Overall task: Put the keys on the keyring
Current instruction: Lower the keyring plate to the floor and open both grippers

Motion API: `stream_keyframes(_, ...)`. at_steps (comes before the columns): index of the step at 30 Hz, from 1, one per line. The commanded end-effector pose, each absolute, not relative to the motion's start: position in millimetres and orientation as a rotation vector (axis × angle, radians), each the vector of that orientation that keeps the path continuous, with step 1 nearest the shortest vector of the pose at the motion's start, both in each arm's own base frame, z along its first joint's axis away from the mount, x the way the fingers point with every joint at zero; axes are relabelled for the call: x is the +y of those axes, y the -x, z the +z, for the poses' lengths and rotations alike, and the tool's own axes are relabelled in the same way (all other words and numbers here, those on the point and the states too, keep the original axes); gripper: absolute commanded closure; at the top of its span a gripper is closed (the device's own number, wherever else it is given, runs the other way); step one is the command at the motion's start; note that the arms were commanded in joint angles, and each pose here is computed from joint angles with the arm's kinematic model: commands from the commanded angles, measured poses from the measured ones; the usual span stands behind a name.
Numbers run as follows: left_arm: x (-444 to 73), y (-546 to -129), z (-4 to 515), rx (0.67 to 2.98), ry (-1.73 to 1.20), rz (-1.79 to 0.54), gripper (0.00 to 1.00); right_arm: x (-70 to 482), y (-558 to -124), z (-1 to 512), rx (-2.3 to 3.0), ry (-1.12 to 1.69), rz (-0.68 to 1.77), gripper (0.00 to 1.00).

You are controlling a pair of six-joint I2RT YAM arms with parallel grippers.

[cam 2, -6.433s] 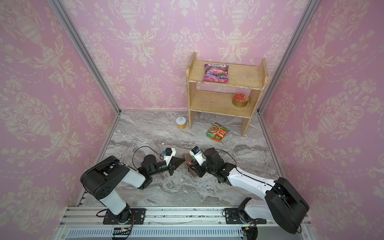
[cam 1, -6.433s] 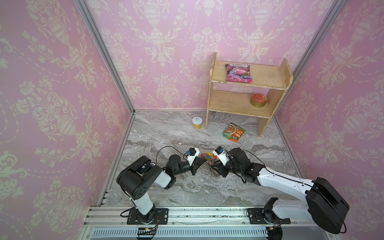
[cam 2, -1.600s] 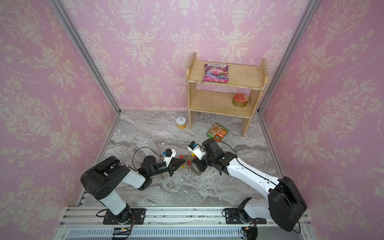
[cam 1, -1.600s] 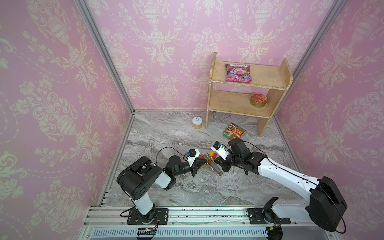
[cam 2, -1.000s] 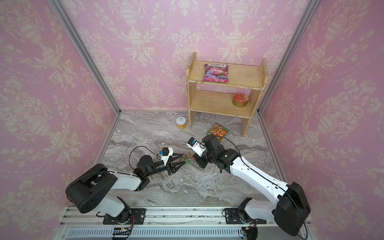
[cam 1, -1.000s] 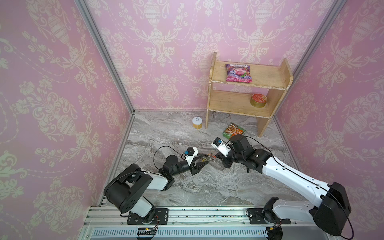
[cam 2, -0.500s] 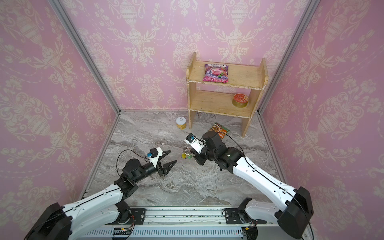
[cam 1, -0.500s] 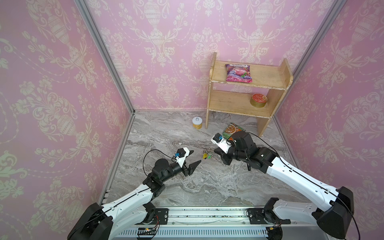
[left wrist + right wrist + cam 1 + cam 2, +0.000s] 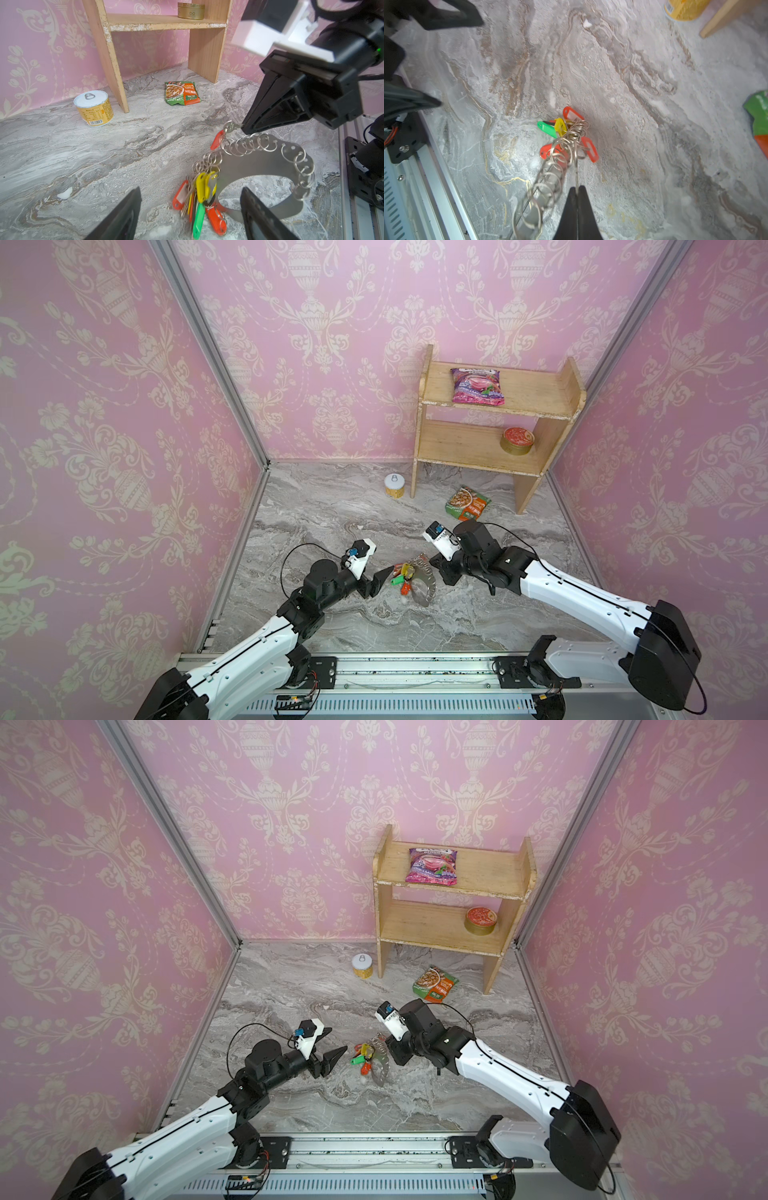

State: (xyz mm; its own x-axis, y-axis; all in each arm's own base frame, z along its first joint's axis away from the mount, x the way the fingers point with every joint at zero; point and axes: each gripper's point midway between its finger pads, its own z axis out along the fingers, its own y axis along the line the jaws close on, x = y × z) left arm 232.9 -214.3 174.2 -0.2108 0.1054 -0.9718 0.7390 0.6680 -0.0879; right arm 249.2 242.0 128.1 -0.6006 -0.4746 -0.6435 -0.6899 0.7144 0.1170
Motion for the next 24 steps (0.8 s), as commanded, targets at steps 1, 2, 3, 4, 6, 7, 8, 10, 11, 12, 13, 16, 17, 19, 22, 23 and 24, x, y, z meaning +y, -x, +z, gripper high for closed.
stream_keyframes(1, -214.6, -230.6, 182.4, 1.696, -0.716, -0.652, 0.22, 224.6, -243.8, 100.2, 2.463, 0.764, 0.421, 1.0)
stream_keyframes(2, -214.1, -230.1, 183.0, 1.696, -0.717, -0.651, 0.22, 219.7, -243.5, 96.5, 2.479, 0.743, 0.397, 1.0)
stream_keyframes(3, -214.0, -229.5, 184.2, 1.696, -0.719, -0.651, 0.22, 214.3, -243.3, 93.2, 2.497, 0.726, 0.372, 1.0)
stream_keyframes(4, -213.7, -229.1, 184.5, 1.696, -0.719, -0.65, 0.21, 209.3, -243.6, 91.8, 2.51, 0.709, 0.348, 1.0)
stream_keyframes(6, -214.0, -228.4, 183.4, 1.7, -0.725, -0.651, 0.21, 203.1, -243.9, 89.9, 2.53, 0.673, 0.329, 1.0)
stream_keyframes(7, -214.1, -228.8, 183.6, 1.702, -0.726, -0.651, 0.21, 200.3, -245.2, 90.3, 2.536, 0.654, 0.313, 1.0)
stream_keyframes(8, -214.0, -228.9, 182.5, 1.708, -0.728, -0.648, 0.21, 195.0, -247.2, 89.8, 2.548, 0.627, 0.277, 1.0)
stream_keyframes(10, -214.1, -229.8, 180.7, 1.722, -0.729, -0.644, 0.21, 177.1, -253.4, 88.2, 2.596, 0.532, 0.162, 0.86)
stream_keyframes(11, -213.6, -230.6, 180.0, 1.73, -0.726, -0.639, 0.21, 169.2, -254.9, 87.2, 2.617, 0.496, 0.115, 0.73)
stream_keyframes(12, -213.1, -231.0, 179.4, 1.736, -0.726, -0.634, 0.21, 159.7, -257.0, 87.1, 2.629, 0.45, 0.057, 0.63)
stream_keyframes(13, -212.0, -232.2, 178.8, 1.744, -0.721, -0.626, 0.21, 153.1, -258.5, 88.4, 2.631, 0.42, 0.019, 0.6)
stream_keyframes(16, -206.2, -236.1, 176.3, 1.778, -0.694, -0.588, 0.2, 141.8, -261.9, 95.0, 2.606, 0.355, -0.025, 0.48)
stream_keyframes(17, -203.7, -237.5, 175.8, 1.79, -0.683, -0.573, 0.2, 141.2, -262.9, 97.8, 2.596, 0.348, -0.02, 0.47)
stream_keyframes(19, -198.3, -240.2, 174.1, 1.816, -0.657, -0.542, 0.19, 140.6, -265.7, 102.9, 2.574, 0.329, -0.005, 0.43)
stream_keyframes(22, -188.4, -246.8, 170.0, 1.851, -0.603, -0.481, 0.15, 142.5, -271.2, 109.7, 2.537, 0.328, 0.026, 0.38)
stream_keyframes(23, -183.7, -250.6, 168.1, 1.864, -0.581, -0.45, 0.14, 144.6, -274.6, 113.8, 2.516, 0.336, 0.045, 0.34)
stream_keyframes(24, -179.1, -254.6, 165.2, 1.881, -0.556, -0.416, 0.12, 145.3, -278.7, 118.2, 2.491, 0.339, 0.055, 0.31)
